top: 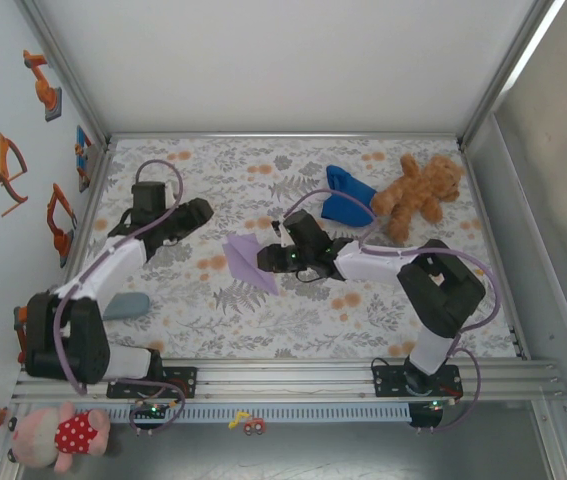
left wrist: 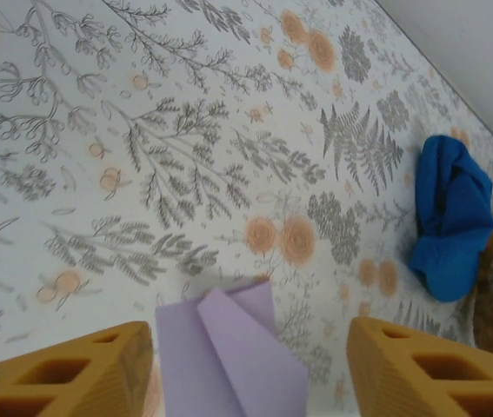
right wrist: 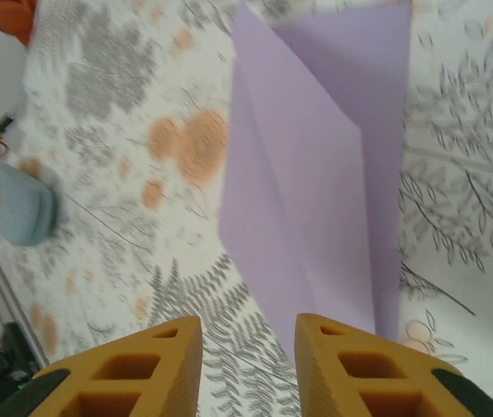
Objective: Fold a paper plane with a square sheet of paper (pick it up from the middle)
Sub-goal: Fourth fold the wing at the center of the table.
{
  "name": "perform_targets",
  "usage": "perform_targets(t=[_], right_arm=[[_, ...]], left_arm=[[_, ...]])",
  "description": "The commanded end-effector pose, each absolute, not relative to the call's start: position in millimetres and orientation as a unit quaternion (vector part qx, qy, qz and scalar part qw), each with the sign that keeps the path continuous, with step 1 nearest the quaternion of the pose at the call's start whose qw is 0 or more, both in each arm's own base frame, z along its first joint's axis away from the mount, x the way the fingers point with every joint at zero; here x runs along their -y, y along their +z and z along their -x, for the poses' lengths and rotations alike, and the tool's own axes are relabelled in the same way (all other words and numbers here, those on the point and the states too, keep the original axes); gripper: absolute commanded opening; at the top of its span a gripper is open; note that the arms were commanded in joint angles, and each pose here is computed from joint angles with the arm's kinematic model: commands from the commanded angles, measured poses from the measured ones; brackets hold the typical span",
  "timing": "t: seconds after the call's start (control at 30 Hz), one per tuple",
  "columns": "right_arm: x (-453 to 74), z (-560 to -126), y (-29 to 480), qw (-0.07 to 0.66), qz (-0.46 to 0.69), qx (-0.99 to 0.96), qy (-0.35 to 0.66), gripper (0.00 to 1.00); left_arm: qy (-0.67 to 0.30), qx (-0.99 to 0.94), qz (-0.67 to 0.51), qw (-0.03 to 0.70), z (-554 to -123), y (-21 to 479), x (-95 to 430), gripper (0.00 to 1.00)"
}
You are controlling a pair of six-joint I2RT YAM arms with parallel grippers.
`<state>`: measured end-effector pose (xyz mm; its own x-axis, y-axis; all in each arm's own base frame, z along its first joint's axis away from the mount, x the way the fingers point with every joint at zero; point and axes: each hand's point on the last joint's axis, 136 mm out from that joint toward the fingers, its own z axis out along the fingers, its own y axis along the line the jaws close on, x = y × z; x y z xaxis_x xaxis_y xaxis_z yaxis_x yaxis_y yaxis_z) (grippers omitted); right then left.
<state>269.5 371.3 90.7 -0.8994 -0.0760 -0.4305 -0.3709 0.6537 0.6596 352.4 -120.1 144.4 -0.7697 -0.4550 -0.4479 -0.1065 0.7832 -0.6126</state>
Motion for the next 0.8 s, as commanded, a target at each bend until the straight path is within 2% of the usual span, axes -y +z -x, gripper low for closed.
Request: perform_targets(t=[0.0,0.07,0.17,0.23,0.77], right_arm=[[-364.4,-279.1,97.3,0.223,0.116,-0.884,0.394,0.48],[-364.7,-281.2,98.4,0.222,0.124,-0.884,0.392,0.55],[-365.7,-283.9,97.1,0.220,0.140,-0.886,0.384,0.55],[-364.7,-289.0,94.0,0.216,0.147,-0.889,0.376,0.55],[-375.0,-318.0,70.4,0.178,0.216,-0.880,0.384,0.44]], left_arm=[[-0.258,-0.902,0.197,0.284,-311.6,137.6,101.6,0.77],[-0.252,-0.900,0.202,0.293,-294.4,143.6,94.6,0.89],[-0.249,-0.898,0.198,0.305,-276.3,150.3,88.6,1.00],[-0.248,-0.897,0.197,0.310,-270.8,149.8,86.6,0.96],[-0.331,-0.862,0.198,0.327,-283.1,150.5,109.3,0.96]])
